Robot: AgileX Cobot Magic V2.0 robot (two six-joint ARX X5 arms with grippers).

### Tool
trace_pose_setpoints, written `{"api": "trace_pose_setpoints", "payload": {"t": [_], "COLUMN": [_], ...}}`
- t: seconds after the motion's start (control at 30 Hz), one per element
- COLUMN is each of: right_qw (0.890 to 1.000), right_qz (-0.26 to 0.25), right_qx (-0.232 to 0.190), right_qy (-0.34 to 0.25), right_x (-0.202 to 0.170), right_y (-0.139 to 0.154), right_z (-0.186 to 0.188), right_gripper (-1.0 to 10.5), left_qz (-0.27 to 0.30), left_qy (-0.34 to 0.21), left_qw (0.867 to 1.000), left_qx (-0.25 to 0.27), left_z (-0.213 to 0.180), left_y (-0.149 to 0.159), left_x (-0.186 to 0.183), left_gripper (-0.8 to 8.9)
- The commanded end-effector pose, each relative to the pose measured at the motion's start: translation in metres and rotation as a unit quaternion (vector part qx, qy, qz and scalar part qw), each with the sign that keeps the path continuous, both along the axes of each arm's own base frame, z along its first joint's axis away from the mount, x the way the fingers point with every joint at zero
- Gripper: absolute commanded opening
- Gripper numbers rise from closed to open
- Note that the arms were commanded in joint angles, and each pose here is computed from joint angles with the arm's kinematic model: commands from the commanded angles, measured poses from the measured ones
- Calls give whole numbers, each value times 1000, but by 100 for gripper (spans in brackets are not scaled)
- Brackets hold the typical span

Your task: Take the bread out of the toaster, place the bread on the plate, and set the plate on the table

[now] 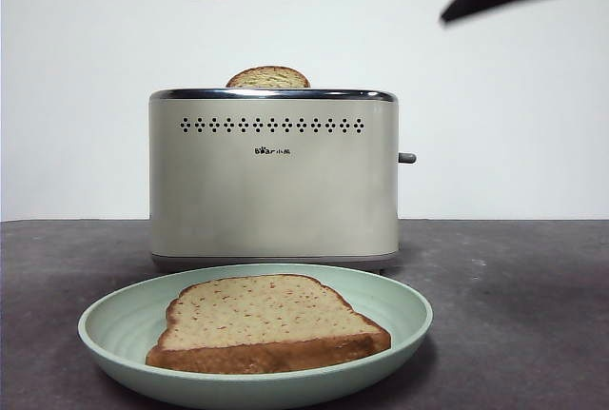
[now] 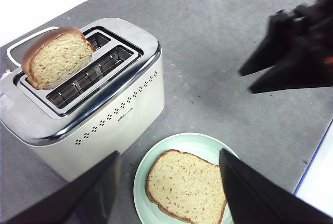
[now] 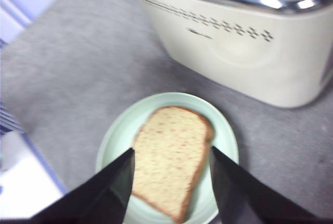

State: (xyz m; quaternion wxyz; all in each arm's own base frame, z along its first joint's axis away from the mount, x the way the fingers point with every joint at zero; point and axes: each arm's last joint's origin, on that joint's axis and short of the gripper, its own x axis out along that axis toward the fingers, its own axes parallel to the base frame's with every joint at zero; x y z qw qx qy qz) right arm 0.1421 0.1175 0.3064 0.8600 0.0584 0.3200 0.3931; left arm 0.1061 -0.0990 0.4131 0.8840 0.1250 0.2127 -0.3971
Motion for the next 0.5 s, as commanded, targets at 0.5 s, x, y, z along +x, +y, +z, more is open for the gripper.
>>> {"api": "trace_pose_setpoints", "payload": {"t": [0.5], "right_qw": [998], "right_qz": [27], "right_qx": [15], "right_qy": [-47], "right_x": [-30], "right_y": [-8], "right_z": [19], "right_gripper": [4], "left_qz": [-2], "left_qy": [-4], "left_qw": [1000], "left_qx": [-13], "left_z": [7], "left_y": [-1], "left_x": [-1], "left_gripper": [7]}}
